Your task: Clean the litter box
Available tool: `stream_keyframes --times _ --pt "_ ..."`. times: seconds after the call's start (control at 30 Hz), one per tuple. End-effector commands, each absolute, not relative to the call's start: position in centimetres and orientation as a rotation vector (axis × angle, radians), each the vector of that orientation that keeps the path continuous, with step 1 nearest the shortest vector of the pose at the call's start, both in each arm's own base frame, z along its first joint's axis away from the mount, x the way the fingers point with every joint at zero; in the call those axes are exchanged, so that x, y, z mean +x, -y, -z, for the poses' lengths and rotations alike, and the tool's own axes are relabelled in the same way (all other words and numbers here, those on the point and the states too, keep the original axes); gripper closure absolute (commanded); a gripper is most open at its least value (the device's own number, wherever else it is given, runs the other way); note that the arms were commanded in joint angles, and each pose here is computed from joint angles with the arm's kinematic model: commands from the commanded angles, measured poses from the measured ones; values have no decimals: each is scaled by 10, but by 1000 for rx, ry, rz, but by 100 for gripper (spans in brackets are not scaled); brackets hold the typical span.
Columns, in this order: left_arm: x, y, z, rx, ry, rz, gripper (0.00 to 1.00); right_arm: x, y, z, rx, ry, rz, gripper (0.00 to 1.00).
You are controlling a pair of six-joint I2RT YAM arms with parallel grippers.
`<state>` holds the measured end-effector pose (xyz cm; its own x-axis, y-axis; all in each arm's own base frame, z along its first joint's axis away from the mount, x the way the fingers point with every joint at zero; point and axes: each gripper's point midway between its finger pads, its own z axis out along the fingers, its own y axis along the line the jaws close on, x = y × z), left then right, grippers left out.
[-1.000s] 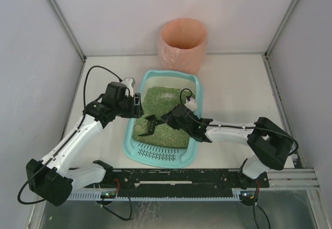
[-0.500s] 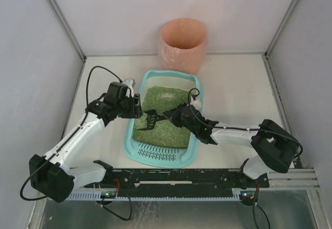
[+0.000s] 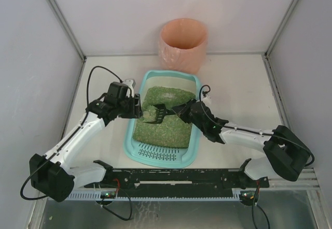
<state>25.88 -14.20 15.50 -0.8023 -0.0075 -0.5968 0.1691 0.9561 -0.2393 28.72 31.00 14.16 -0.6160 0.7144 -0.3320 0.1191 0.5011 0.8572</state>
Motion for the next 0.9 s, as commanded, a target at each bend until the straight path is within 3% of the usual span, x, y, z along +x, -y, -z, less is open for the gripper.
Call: stream_keyframes --times 0.0,0.3,0.6,0.87 --pt "266 153 -169 124 -2434 435 41 289 -297 -161 681 -1984 -1117 100" --pt "275 151 -191 122 -2377 416 39 283 -272 -181 668 -1928 -1142 100" --pt "297 134 -253 16 -2220 344 31 274 -236 -200 657 -1839 -1254 100" --pt "295 126 -307 -49 -2082 388 30 269 -204 -226 586 -1776 -1302 100"
